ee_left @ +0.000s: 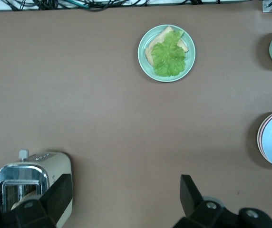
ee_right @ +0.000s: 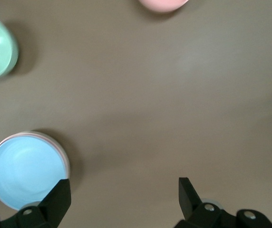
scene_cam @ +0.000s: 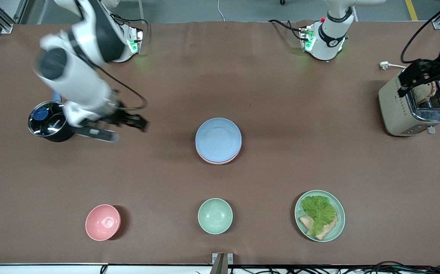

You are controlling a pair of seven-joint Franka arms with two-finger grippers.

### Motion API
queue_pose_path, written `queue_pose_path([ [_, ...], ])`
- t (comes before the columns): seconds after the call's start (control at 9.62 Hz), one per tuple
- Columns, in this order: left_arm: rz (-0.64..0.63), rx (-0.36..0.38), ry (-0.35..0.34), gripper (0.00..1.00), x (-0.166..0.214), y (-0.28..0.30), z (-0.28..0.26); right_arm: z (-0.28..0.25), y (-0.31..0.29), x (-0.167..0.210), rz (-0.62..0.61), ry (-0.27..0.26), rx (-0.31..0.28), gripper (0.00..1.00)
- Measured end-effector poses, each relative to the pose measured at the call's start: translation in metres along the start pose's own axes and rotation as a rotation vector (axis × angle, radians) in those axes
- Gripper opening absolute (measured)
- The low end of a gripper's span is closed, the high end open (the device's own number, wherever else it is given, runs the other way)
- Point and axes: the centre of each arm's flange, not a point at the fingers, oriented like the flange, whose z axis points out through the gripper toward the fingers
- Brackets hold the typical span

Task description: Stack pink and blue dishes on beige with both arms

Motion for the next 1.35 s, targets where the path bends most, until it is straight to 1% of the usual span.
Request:
queue_pose_path([
  [0.1, -0.001, 0.001, -0.031, 1.00, -0.001, -0.004, -0.005, -0.036, 0.047, 0.017, 0.012, 0.024, -0.011, 1.00],
  [0.31, 0.023, 0.002, -0.084, 1.00, -0.003, -0.020, -0.007, -0.074, 0.136, 0.033, 0.014, 0.040, -0.024, 1.00],
  [0.42, 0.024, 0.000, -0.102, 1.00, -0.006, -0.028, -0.006, -0.085, 0.164, 0.035, -0.013, 0.049, -0.024, 1.00],
  [0.52, 0.022, 0.000, -0.106, 1.00, -0.006, -0.030, -0.006, -0.098, 0.179, 0.034, -0.028, 0.055, -0.024, 1.00],
  [0.62, 0.024, -0.001, -0.106, 1.00, -0.006, -0.027, -0.006, -0.118, 0.188, 0.031, -0.028, 0.053, -0.025, 1.00],
  [0.83, 0.008, 0.000, -0.107, 1.00, -0.006, -0.026, -0.005, -0.155, 0.189, 0.023, -0.095, 0.071, -0.024, 1.00],
  [0.94, -0.009, 0.001, -0.107, 1.00, -0.005, -0.025, -0.004, -0.162, 0.190, 0.023, -0.125, 0.083, -0.024, 1.00],
  [1.14, -0.026, 0.002, -0.111, 1.00, -0.004, -0.023, -0.002, -0.165, 0.192, 0.024, -0.133, 0.090, -0.023, 1.00],
  [1.35, -0.050, 0.003, -0.114, 1.00, -0.004, -0.013, -0.001, -0.159, 0.193, 0.022, -0.132, 0.047, -0.029, 1.00],
])
